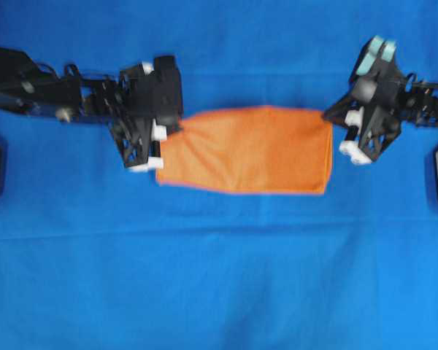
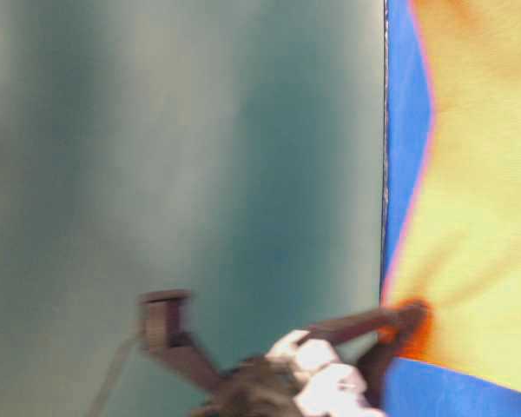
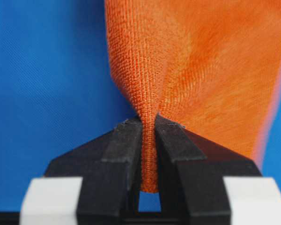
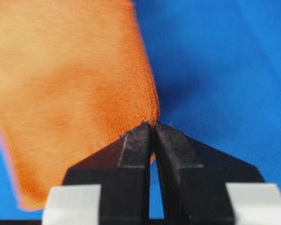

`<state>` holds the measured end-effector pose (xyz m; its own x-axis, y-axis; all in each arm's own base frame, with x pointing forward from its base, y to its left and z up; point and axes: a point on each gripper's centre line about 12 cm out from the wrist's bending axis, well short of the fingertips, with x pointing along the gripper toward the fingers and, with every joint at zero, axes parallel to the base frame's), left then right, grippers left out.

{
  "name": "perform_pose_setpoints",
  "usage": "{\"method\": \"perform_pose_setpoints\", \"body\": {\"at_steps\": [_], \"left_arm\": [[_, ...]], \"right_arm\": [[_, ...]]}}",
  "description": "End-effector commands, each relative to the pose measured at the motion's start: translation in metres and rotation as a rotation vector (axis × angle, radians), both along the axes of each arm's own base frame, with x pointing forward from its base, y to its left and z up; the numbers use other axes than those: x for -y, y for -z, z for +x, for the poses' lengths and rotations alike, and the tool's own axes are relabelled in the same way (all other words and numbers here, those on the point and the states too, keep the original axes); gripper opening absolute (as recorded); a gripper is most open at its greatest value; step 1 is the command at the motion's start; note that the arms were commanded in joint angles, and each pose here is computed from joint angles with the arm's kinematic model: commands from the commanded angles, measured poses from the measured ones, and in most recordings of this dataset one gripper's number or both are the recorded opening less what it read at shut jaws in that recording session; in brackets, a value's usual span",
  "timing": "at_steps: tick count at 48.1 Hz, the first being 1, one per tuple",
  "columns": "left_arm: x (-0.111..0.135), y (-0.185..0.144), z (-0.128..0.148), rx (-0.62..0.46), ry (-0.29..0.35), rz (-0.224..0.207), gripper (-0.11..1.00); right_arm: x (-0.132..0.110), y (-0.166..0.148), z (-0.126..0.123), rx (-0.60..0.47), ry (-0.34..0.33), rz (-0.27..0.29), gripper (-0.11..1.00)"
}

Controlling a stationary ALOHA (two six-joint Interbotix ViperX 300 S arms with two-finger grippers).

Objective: Fold the orange towel.
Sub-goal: 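Lift the folded strip and rotate it vertical with both grippers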

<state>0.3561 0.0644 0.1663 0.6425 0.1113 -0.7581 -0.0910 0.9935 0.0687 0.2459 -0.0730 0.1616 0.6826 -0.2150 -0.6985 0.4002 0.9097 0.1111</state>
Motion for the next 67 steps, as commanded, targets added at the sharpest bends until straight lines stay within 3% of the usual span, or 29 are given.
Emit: {"method": "perform_pose_setpoints", "body": {"at_steps": [1,8,16,30,50,67], "left_arm": [[0.0,-0.039,0.002,0.091,0.002,0.016,0.04],[0.005,-0.067,-0.005,0.164,0.012,0.03,0.04],[0.011,-0.074,-0.011,0.189,0.026,0.033,0.04],[0.023,-0.073,-0.009,0.191,0.06,0.028,0.04],[0.069,-0.071,0.025,0.334,0.184,0.029,0.04],[0.095,-0.076,0.086,0.397,0.243,0.027,0.04]], "right_arm": [[-0.006,-0.03,0.001,0.063,-0.024,-0.026,0.03],[-0.017,-0.053,-0.006,0.105,-0.056,-0.039,0.03],[-0.025,-0.068,-0.015,0.157,-0.078,-0.05,0.03],[-0.021,-0.06,-0.011,0.119,-0.068,-0.049,0.03],[0.047,-0.047,0.009,0.039,0.075,-0.144,0.03],[0.098,-0.056,0.057,0.04,0.069,-0.257,0.03]]}}
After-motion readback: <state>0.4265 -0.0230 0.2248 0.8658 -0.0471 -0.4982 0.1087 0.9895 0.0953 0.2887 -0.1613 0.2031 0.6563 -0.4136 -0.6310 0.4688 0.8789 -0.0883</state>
